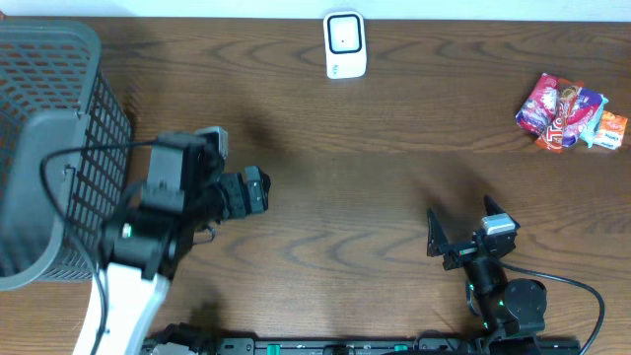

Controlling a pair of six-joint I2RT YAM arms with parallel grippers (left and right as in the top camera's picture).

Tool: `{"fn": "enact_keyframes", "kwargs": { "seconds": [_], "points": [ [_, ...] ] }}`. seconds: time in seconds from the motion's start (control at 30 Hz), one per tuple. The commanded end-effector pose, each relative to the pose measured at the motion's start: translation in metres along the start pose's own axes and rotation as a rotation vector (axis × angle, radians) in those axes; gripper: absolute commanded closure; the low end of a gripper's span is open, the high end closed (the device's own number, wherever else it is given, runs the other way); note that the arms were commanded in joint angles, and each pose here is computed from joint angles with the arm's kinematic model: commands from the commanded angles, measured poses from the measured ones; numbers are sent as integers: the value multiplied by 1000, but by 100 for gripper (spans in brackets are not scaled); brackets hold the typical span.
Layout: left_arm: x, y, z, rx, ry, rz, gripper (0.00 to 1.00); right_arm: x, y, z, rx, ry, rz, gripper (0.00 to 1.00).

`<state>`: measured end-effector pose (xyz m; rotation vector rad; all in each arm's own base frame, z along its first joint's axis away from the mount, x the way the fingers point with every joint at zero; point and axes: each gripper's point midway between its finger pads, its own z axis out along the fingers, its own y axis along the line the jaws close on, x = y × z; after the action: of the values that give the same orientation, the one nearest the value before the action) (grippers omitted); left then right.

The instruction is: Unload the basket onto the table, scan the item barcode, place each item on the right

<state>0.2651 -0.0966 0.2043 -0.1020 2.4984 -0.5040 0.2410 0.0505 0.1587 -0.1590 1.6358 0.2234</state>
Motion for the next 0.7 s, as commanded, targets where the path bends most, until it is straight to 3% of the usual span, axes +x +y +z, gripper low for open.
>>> {"fn": "enact_keyframes", "kwargs": {
  "seconds": [0.0,0.17,0.4,0.67],
  "points": [
    [6,4,-11,32,-162,181,2,1,0,0,0,0,10,1],
    [19,5,-28,81,-380,317,2,1,0,0,0,0,10,1],
    [39,10,-45,98,-563,448,2,1,0,0,0,0,10,1],
    [30,12,-45,111,-767,489,2,1,0,0,0,0,10,1]
  ]
}}
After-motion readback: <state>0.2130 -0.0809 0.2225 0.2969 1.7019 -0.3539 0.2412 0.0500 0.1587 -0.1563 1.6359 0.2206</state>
